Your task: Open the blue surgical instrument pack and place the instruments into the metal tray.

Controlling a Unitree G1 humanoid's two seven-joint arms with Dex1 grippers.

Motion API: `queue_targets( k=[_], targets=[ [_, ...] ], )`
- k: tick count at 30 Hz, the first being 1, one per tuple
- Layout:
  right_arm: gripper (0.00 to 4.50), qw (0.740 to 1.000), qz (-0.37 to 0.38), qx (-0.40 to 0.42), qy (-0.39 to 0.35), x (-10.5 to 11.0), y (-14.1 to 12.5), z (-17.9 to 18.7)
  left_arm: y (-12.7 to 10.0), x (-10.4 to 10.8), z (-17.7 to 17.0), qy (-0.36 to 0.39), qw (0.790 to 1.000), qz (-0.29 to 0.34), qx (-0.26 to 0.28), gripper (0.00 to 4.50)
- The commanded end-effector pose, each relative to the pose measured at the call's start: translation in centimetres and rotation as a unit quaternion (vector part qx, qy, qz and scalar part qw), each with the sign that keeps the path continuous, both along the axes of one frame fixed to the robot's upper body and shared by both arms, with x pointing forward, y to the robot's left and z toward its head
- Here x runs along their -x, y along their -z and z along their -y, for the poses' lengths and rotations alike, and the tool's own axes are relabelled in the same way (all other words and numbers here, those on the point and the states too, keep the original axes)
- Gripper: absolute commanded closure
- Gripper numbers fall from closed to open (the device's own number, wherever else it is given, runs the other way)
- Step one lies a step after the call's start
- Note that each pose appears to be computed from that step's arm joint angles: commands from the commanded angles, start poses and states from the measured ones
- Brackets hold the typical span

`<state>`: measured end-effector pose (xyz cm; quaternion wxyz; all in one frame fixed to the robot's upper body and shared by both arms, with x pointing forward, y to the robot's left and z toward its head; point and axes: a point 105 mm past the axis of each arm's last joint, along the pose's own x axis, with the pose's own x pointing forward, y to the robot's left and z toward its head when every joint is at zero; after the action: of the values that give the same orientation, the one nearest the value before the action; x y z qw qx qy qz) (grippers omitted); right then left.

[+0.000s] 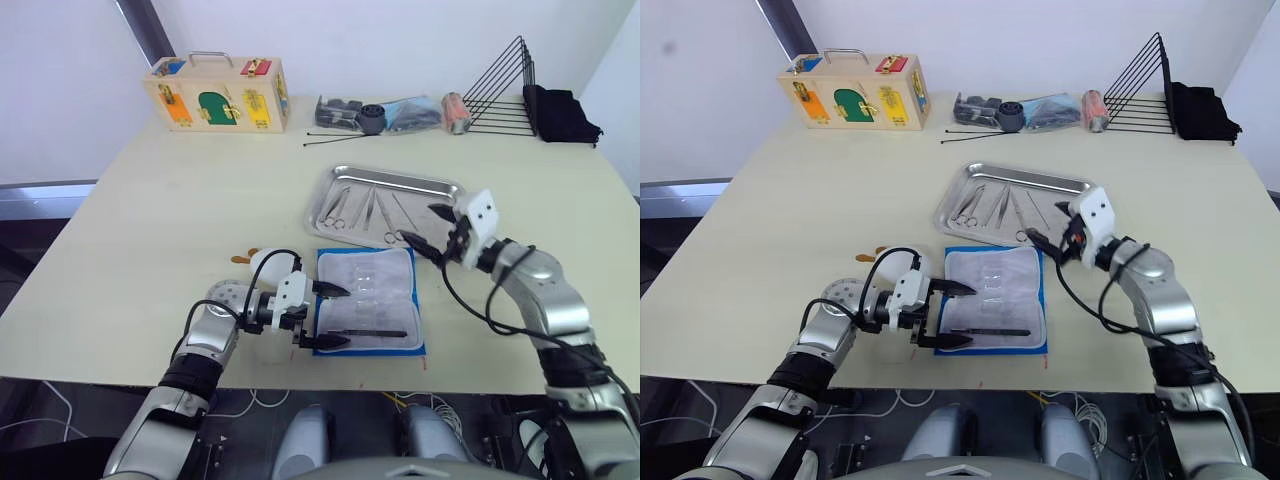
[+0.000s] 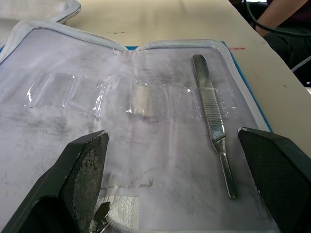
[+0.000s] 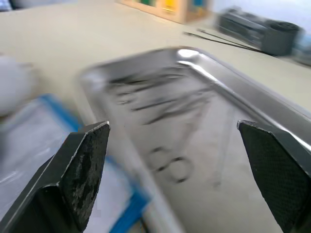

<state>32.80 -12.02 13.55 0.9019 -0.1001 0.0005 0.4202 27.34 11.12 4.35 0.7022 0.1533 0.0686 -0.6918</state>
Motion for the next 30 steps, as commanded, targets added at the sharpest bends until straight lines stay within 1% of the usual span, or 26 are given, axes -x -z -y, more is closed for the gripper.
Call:
queue_targets(
  k=[1,5,8,10,12,14,23,27,30],
  targets=[
    [0.09,0.996,0.035,-0.005,-0.082,3.3,-1.7,0.1,5.1,2.3,-1.4,-0.013,0.992,-0.103,-0.068,0.0],
    [0.09,0.988,0.032,0.002,-0.15,6.4,-2.1,1.2,4.8,2.2,-1.5,-0.007,0.992,-0.102,-0.071,0.0],
    [0.09,0.981,0.026,0.011,-0.194,8.3,-2.7,2.3,4.7,2.1,-1.4,-0.001,0.992,-0.102,-0.073,0.0],
    [0.09,0.977,0.008,0.019,-0.214,9.1,-3.0,3.1,4.7,2.1,-1.4,0.001,0.992,-0.101,-0.074,0.0],
    [0.09,0.97,0.005,0.063,-0.235,9.8,-3.5,4.6,4.7,2.1,-1.4,0.004,0.992,-0.101,-0.076,0.0],
    [0.09,0.966,0.007,0.086,-0.245,10.2,-4.2,5.6,4.6,2.0,-1.4,0.006,0.992,-0.101,-0.077,0.0],
    [0.09,0.959,0.002,0.122,-0.255,11.0,-7.1,9.5,4.4,1.9,-1.7,0.013,0.992,-0.101,-0.08,0.0],
    [0.09,0.959,0.001,0.13,-0.252,11.1,-7.7,10.2,4.4,2.0,-1.8,0.016,0.991,-0.103,-0.082,0.0],
    [0.09,0.958,0.001,0.131,-0.253,11.2,-7.8,10.1,4.4,2.2,-1.7,0.02,0.991,-0.103,-0.082,0.0]
  ],
)
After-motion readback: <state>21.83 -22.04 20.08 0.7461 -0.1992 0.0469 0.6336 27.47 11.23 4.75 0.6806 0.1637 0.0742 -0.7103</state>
